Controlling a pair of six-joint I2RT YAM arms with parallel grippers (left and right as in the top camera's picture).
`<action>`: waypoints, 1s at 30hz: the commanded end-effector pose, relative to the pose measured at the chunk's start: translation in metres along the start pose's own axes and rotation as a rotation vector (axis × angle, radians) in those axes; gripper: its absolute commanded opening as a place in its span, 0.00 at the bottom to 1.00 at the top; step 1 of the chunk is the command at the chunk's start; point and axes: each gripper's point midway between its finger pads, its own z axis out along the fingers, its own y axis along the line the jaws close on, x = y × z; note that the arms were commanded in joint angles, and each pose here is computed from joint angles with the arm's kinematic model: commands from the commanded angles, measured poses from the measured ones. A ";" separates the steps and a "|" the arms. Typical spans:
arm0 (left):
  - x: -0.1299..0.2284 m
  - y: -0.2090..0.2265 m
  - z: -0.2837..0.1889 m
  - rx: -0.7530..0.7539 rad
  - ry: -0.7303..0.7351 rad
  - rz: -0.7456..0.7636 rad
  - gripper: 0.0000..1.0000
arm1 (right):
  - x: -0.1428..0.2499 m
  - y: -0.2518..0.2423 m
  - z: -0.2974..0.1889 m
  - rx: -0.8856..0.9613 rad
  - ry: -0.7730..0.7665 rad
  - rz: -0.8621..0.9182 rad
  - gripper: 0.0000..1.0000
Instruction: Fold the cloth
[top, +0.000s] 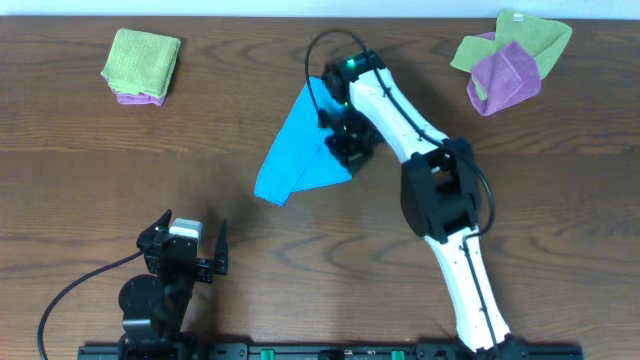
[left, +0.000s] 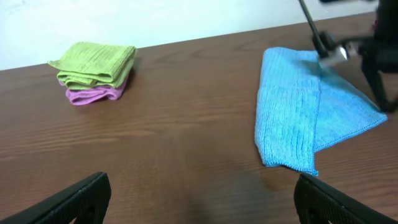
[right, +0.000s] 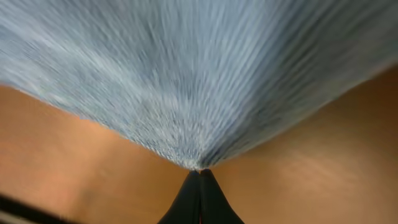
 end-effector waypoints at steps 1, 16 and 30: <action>0.011 0.002 0.003 -0.011 0.023 -0.013 0.95 | -0.022 -0.002 -0.080 0.101 -0.278 -0.014 0.01; 0.011 0.002 0.003 -0.011 0.023 -0.013 0.95 | -0.081 -0.029 -0.110 -0.191 -0.575 0.048 0.30; 0.011 0.002 0.003 -0.011 0.023 -0.013 0.95 | -0.108 -0.034 -0.062 -0.242 -0.547 0.092 0.45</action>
